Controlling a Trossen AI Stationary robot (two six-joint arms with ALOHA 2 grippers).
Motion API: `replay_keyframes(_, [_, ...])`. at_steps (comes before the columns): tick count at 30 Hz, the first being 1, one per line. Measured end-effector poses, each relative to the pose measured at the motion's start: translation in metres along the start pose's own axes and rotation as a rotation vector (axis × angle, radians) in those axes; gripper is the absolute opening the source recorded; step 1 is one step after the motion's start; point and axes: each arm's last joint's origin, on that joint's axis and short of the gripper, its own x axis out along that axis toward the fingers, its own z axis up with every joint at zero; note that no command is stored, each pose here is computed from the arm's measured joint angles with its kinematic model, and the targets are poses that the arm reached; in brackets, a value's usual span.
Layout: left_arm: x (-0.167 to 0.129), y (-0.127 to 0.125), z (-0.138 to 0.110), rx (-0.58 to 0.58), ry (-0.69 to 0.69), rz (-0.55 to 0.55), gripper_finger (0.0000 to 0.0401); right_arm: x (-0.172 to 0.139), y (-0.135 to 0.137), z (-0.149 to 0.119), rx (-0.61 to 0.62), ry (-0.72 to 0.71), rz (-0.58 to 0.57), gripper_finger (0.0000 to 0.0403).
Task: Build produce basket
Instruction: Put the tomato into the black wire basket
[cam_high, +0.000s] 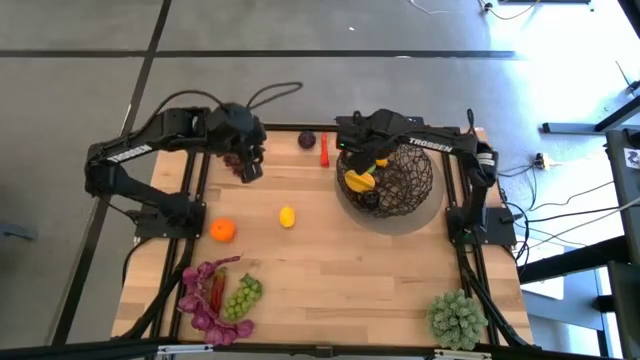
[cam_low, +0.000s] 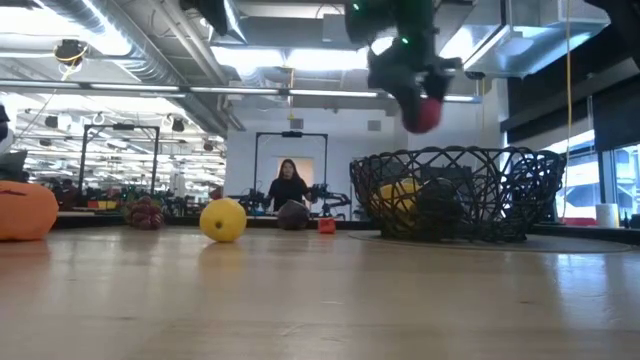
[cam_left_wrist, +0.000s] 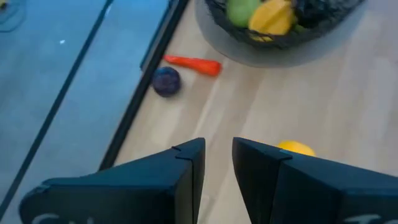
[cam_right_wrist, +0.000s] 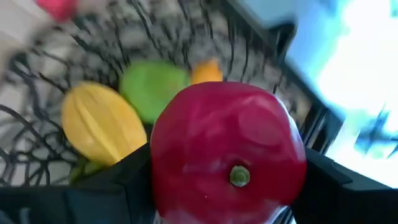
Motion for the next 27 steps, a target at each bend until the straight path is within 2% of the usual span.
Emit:
replay_keyframes(2, [0.006, 0.004, 0.004, 0.032, -0.005, -0.013, 0.0071, 0.01, -0.006, -0.005, 0.062, 0.047, -0.013, 0.0256])
replay_keyframes(6, [0.018, 0.01, 0.009, 0.104, -0.018, -0.116, 0.0071, 0.027, -0.017, -0.011, 0.129, 0.136, -0.025, 0.0256])
replay_keyframes(13, [0.047, 0.018, 0.013, 0.127, 0.049, -0.148, 0.0071, 0.065, -0.019, -0.02, 0.132, 0.304, 0.037, 0.0256])
replay_keyframes(18, [0.057, 0.018, 0.014, 0.17, 0.071, -0.157, 0.0071, 0.091, -0.012, -0.021, 0.089, 0.302, 0.137, 0.0256])
replay_keyframes(24, [0.057, 0.017, 0.014, 0.175, 0.071, -0.157, 0.0071, 0.111, -0.008, -0.017, 0.106, 0.255, 0.217, 0.0256])
replay_keyframes(27, [0.057, 0.017, 0.014, 0.174, 0.071, -0.158, 0.0071, 0.12, -0.007, -0.021, 0.114, 0.275, 0.247, 0.0256])
